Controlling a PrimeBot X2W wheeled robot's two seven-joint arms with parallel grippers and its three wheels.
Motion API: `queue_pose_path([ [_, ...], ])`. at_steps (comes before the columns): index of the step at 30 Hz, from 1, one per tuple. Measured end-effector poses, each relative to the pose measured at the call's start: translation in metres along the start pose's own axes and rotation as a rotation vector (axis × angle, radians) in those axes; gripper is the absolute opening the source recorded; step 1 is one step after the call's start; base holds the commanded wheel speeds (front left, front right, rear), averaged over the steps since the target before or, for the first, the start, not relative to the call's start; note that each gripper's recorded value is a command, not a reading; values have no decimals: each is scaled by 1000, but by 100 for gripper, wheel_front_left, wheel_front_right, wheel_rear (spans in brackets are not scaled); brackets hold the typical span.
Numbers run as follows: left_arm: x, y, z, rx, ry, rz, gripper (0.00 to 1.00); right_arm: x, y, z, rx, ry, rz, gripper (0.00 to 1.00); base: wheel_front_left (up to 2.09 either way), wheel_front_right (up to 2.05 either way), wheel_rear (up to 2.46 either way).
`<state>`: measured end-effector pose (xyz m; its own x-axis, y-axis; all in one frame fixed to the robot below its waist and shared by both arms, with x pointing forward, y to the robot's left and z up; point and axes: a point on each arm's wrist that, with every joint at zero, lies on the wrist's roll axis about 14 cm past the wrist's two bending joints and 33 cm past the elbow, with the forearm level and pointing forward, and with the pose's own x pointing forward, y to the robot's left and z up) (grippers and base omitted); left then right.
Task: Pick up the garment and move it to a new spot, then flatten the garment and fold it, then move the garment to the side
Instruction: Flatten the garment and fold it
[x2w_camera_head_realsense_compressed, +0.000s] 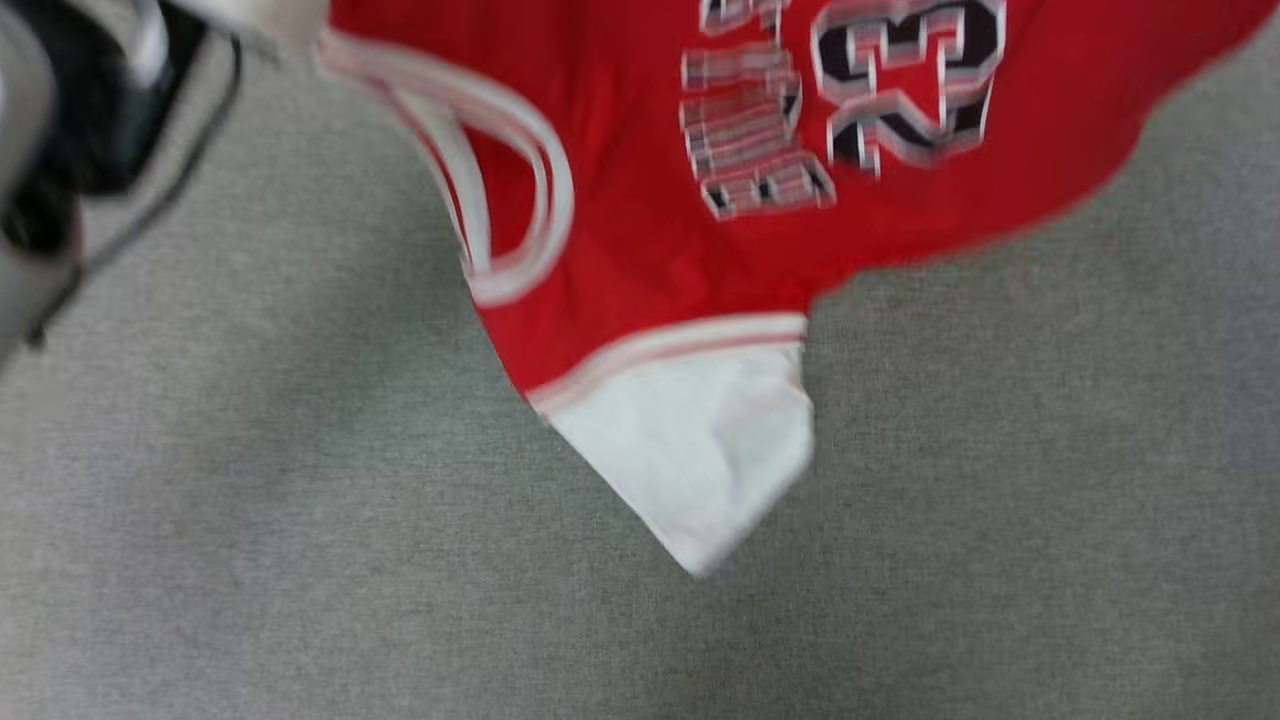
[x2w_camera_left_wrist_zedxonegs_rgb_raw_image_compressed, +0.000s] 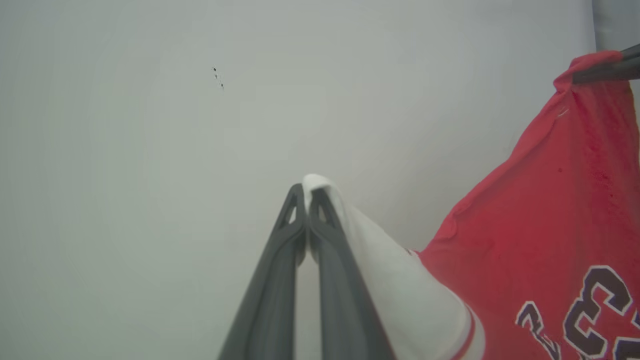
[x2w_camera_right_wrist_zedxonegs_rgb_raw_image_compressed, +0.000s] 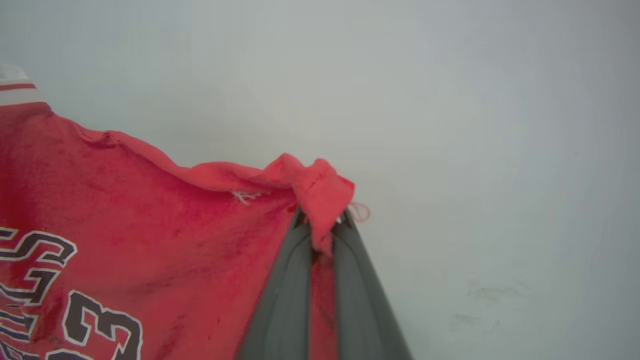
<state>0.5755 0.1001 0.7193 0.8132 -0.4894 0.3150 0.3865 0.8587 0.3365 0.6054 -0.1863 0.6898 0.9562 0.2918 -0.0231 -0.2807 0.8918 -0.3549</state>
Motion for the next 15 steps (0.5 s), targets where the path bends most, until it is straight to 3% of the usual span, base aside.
queue_pose_path([
  [8,66,37,32,47,-118,44,0,46,-24,34,-104,-66,-82,0,0,0,0],
  [15,97,58,66,106,-204,58,0,71,-36,66,-154,-146,-122,0,0,0,0],
])
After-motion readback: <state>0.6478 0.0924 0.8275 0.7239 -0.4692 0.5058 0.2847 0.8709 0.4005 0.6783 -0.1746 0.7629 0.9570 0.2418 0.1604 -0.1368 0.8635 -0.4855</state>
